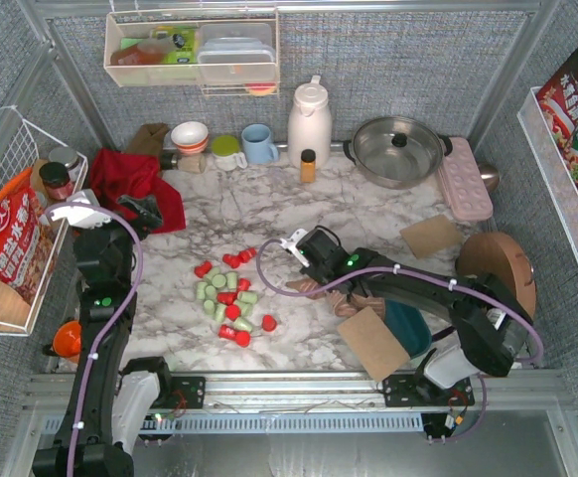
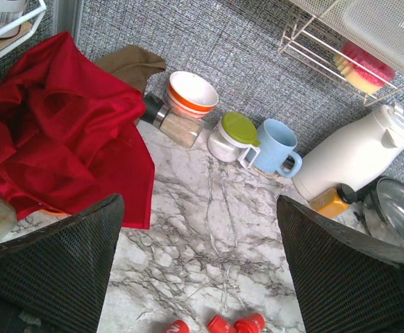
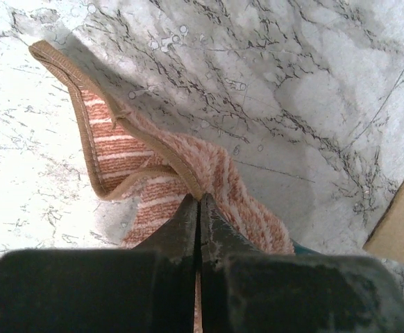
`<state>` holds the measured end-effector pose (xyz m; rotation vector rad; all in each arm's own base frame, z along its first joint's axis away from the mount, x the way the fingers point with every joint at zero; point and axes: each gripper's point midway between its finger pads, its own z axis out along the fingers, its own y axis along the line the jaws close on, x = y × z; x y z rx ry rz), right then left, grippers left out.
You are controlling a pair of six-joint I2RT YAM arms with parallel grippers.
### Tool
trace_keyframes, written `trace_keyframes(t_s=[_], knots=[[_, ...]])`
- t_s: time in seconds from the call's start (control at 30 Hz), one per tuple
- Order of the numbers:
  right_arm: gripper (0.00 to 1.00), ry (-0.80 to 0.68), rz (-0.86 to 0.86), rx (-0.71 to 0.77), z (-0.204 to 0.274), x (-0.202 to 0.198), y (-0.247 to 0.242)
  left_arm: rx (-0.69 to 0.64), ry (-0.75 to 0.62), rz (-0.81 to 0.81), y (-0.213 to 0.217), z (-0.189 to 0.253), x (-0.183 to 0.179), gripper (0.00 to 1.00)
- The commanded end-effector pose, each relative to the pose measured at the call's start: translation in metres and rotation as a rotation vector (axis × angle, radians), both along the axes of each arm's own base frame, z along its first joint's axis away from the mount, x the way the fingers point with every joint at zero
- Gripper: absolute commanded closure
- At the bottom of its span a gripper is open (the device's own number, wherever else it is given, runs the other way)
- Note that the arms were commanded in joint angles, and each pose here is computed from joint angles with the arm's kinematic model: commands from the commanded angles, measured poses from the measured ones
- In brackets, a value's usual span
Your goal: Mix the coffee capsules in the storage basket
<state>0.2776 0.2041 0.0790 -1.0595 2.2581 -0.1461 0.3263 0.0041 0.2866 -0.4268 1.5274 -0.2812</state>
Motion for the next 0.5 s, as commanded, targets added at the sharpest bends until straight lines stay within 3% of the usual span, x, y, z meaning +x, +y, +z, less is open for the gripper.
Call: trace_keyframes(t_s=[0.0,0.2,0.47], knots=[[1.00,-0.004,0.005,0.019,0.008,-0.001,0.002,-0.007,-0.038,-0.005,-0.001,0.009,0.001,0.01],[1.00,-0.044,-0.019,0.048,0.035,-0.003,-0.005,-0.008,-0.039,-0.011,-0.002,0.009,0.001,0.01],[1.00,-0.222,-0.074,0.202,0.116,-0.001,-0.014,-0.008,-0.032,-0.022,-0.004,0.007,0.002,0.01]])
